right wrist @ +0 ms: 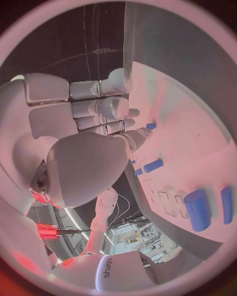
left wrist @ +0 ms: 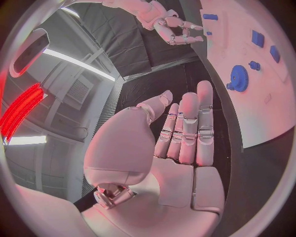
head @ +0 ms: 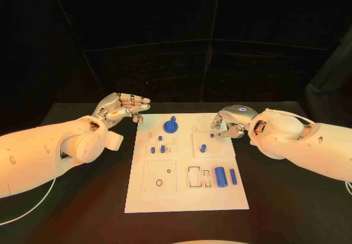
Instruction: Assemble the parts on the task board
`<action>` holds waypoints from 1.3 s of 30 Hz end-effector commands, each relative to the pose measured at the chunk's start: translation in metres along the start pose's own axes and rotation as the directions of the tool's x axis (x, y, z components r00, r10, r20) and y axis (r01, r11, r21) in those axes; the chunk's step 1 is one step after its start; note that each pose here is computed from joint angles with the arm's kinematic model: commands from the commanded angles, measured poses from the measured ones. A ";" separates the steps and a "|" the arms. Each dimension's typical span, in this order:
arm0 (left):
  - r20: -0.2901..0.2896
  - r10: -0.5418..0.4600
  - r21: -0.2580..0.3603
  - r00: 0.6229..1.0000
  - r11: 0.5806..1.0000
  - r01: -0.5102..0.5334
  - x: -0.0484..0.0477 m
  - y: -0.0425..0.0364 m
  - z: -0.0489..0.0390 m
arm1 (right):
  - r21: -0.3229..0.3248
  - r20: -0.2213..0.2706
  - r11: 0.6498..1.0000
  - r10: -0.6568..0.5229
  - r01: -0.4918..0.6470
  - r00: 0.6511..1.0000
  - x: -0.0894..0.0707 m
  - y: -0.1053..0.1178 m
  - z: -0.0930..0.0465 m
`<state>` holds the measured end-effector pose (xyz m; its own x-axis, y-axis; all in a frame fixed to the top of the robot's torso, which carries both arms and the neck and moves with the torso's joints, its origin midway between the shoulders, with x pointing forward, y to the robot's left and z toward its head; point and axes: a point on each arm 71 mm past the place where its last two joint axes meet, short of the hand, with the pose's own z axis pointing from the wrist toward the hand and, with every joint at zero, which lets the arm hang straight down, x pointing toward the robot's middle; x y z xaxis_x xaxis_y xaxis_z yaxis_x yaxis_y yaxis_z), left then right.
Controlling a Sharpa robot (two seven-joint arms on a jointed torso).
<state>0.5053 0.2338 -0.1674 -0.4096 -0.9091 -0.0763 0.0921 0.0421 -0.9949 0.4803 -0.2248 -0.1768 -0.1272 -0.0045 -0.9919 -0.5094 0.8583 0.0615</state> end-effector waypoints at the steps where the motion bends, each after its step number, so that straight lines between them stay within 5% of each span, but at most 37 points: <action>1: 0.002 -0.081 0.030 0.997 0.996 0.081 0.0007 -0.0031 -0.0002 | -0.005 -0.021 0.998 -0.059 0.059 0.998 0.004 0.002 0.002; 24: -0.015 -0.056 0.012 0.998 0.998 0.056 0.0014 -0.0020 -0.0013 | -0.016 -0.063 0.999 -0.037 0.036 0.997 0.022 0.011 0.014; 39: -0.006 -0.052 -0.008 0.999 0.999 0.051 -0.0026 -0.0001 -0.0014 | -0.015 -0.029 1.000 -0.019 0.019 0.999 0.020 0.013 0.014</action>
<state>0.5050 0.2370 -0.1681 -0.4115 -0.9109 -0.0314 0.0664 0.0043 -0.9978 0.4841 -0.2053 -0.1951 -0.1379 -0.0407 -0.9896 -0.5321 0.8458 0.0394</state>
